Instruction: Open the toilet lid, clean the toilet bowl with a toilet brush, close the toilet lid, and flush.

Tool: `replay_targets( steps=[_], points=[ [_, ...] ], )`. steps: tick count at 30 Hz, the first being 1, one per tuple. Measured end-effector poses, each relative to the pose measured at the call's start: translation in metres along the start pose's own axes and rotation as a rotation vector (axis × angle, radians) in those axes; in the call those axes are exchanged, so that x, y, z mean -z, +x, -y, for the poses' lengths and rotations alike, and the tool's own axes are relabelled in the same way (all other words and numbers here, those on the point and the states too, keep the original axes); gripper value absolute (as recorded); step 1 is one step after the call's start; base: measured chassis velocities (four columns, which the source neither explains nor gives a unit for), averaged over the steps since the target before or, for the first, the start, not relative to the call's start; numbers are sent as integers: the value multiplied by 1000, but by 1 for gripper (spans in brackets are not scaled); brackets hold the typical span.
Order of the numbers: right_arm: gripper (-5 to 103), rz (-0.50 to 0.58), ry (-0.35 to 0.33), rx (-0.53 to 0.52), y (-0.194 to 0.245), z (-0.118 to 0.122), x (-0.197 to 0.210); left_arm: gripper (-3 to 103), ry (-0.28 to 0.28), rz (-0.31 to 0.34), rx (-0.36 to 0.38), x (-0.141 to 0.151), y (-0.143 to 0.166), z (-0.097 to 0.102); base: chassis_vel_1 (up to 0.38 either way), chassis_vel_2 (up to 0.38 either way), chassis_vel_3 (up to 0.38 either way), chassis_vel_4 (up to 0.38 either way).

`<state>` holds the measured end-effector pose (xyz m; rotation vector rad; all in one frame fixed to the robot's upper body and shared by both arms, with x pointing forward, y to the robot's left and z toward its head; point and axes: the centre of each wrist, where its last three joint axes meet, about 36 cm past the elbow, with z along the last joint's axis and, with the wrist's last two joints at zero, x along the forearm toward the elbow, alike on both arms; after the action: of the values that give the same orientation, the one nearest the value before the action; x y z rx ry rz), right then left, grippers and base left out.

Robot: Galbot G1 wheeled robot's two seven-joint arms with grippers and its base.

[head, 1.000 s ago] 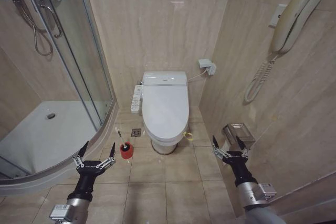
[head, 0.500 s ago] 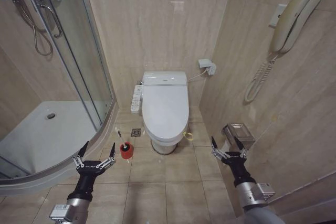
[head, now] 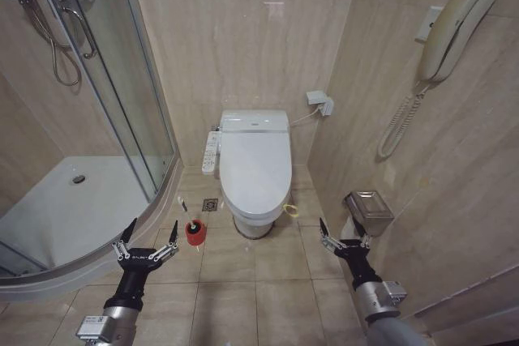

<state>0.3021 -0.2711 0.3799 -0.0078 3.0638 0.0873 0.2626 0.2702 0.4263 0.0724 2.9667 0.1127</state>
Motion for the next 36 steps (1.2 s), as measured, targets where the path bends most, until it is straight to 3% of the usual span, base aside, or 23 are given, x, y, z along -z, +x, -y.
replay_targets(
  steps=[7,22,36],
  points=[
    [100,60,11,-7,0,4,1,100,0,0,0,0,0,0,0,0,0,0],
    [100,48,5,11,8,0,13,100,0,0,0,0,0,0,-10,7,7,-6],
    [100,50,0,10,11,-1,8,100,0,0,0,0,0,0,-176,185,178,-190]
  ],
)
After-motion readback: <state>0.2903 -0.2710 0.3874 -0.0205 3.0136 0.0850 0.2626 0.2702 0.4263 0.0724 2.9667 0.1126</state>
